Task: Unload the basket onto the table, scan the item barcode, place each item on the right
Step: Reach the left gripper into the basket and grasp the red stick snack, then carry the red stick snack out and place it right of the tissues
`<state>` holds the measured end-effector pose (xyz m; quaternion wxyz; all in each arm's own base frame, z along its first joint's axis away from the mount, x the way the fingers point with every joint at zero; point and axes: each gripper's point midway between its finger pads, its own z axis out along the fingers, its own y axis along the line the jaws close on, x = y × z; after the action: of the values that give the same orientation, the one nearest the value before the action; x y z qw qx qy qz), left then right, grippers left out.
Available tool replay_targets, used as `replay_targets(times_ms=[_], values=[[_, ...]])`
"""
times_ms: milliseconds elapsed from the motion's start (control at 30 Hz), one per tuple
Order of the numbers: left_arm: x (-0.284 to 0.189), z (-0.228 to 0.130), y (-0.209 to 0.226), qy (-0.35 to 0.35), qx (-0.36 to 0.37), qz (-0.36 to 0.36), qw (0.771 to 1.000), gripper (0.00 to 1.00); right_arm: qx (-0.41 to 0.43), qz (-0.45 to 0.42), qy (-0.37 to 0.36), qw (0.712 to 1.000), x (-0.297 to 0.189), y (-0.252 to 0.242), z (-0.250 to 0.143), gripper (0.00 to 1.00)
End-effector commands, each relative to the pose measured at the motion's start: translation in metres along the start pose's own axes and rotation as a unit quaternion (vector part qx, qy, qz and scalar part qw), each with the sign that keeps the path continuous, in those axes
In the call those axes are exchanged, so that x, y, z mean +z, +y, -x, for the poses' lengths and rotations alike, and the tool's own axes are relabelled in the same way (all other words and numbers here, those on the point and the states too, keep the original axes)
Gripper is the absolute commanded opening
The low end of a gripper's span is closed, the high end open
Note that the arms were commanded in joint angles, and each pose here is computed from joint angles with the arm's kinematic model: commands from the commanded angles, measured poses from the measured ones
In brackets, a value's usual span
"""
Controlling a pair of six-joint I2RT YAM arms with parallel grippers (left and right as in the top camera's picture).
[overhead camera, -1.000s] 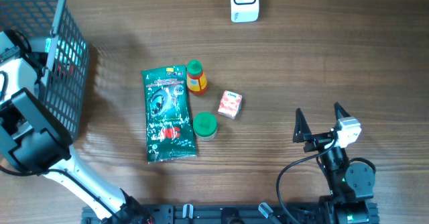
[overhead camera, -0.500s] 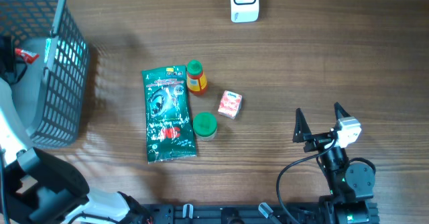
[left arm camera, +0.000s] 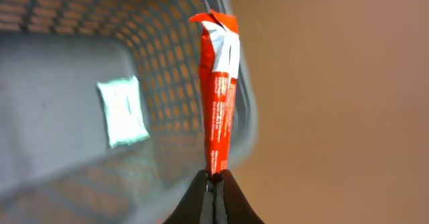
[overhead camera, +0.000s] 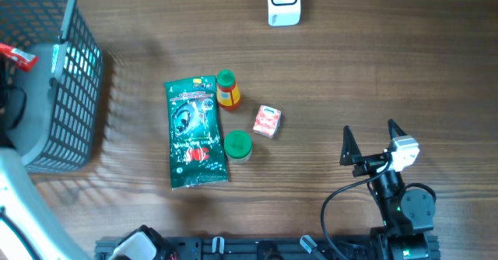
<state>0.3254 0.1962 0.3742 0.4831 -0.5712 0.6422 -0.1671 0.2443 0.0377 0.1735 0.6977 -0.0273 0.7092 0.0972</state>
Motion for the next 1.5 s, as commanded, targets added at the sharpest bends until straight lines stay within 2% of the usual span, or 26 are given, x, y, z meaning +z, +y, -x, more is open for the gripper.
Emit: replay_targets(times_ms=[0, 100, 267, 433, 733, 1067, 1233, 1467], values=[[-0.035, -0.043, -0.021, 0.066, 0.032, -0.043, 0.996, 0.04, -0.008, 0.006, -0.005, 1.000, 0.000, 0.002, 0.002, 1.00], [-0.056, -0.082, -0.026, 0.113, 0.090, -0.052, 0.988, 0.04, -0.008, 0.006, -0.005, 1.000, 0.000, 0.002, 0.002, 1.00], [-0.079, -0.142, -0.029, 0.200, 0.139, -0.062, 0.968, 0.04, -0.008, 0.006, -0.005, 1.000, 0.000, 0.002, 0.002, 1.00], [-0.095, -0.199, -0.038, 0.281, 0.189, -0.086, 0.937, 0.04, -0.008, 0.006, -0.005, 1.000, 0.000, 0.002, 0.002, 1.00], [-0.110, -0.296, -0.047, 0.376, 0.288, -0.101, 0.875, 0.04, -0.008, 0.006, -0.005, 1.000, 0.000, 0.002, 0.002, 1.00], [-0.113, -0.436, -0.037, 0.480, 0.380, -0.103, 0.784, 0.04, -0.008, 0.006, -0.005, 1.000, 0.000, 0.002, 0.002, 1.00], [-0.105, -0.489, -0.025, 0.496, 0.401, -0.091, 0.765, 0.04, -0.008, 0.006, -0.005, 1.000, 0.000, 0.002, 0.002, 1.00], [-0.070, -0.545, 0.000, 0.496, 0.414, -0.052, 0.761, 0.04, -0.008, 0.006, -0.005, 1.000, 0.000, 0.002, 0.002, 1.00]])
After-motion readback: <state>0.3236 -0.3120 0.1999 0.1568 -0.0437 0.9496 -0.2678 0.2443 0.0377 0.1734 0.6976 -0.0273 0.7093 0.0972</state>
